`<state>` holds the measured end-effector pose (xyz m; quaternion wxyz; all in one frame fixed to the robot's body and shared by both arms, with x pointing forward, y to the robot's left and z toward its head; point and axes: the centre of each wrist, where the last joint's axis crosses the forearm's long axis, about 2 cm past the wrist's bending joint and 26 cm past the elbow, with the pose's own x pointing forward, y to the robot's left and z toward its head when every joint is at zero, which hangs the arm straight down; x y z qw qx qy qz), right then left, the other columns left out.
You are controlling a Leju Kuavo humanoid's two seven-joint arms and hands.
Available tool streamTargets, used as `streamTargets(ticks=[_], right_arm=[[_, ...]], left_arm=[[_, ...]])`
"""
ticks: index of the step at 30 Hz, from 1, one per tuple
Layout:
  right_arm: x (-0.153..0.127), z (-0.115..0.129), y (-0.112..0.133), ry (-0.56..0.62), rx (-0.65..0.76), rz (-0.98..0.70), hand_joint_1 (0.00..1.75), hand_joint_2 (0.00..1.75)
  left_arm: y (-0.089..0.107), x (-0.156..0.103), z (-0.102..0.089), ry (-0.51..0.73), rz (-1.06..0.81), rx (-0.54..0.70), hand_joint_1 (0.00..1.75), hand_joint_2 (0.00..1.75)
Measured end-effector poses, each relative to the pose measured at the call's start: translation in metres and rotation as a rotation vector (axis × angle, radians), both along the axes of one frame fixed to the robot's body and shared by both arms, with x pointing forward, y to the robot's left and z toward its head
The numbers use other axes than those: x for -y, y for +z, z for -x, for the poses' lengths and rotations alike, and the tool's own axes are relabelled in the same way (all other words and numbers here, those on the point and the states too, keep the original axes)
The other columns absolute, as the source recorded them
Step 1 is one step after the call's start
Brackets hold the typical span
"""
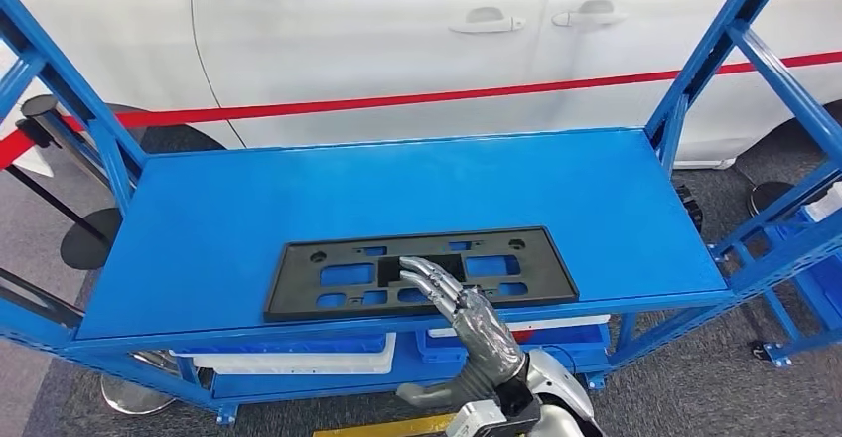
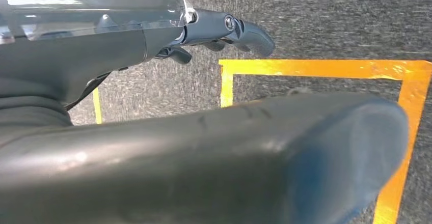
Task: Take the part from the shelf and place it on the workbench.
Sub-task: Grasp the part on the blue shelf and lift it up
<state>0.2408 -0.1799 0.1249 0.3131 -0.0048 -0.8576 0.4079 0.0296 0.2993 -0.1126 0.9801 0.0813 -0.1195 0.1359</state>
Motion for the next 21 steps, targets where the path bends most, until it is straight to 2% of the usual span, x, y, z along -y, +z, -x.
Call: streamTargets(ticks=[5,10,16,21], right_arm=[[-0.009,-0.007,0.000,-0.043,0.091,0.164,0.00,1.75],[-0.018,-0.011,-0.010,-0.150,0.222,0.313,0.00,1.75],[-0.035,-0.019,-0.014,-0.314,0.427,0.419,0.00,1.75],[-0.054,-0.026,-0.016,-0.331,0.460,0.458,0.00,1.75]], left_arm=[[0.000,0.003,-0.002,-0.014,0.014,0.030,0.00,0.00],[0.000,0.004,-0.002,-0.023,0.017,0.031,0.00,0.00],[0.000,0.005,-0.003,-0.037,0.013,0.035,0.00,0.00],[0.000,0.005,-0.004,-0.042,0.011,0.041,0.00,0.00]])
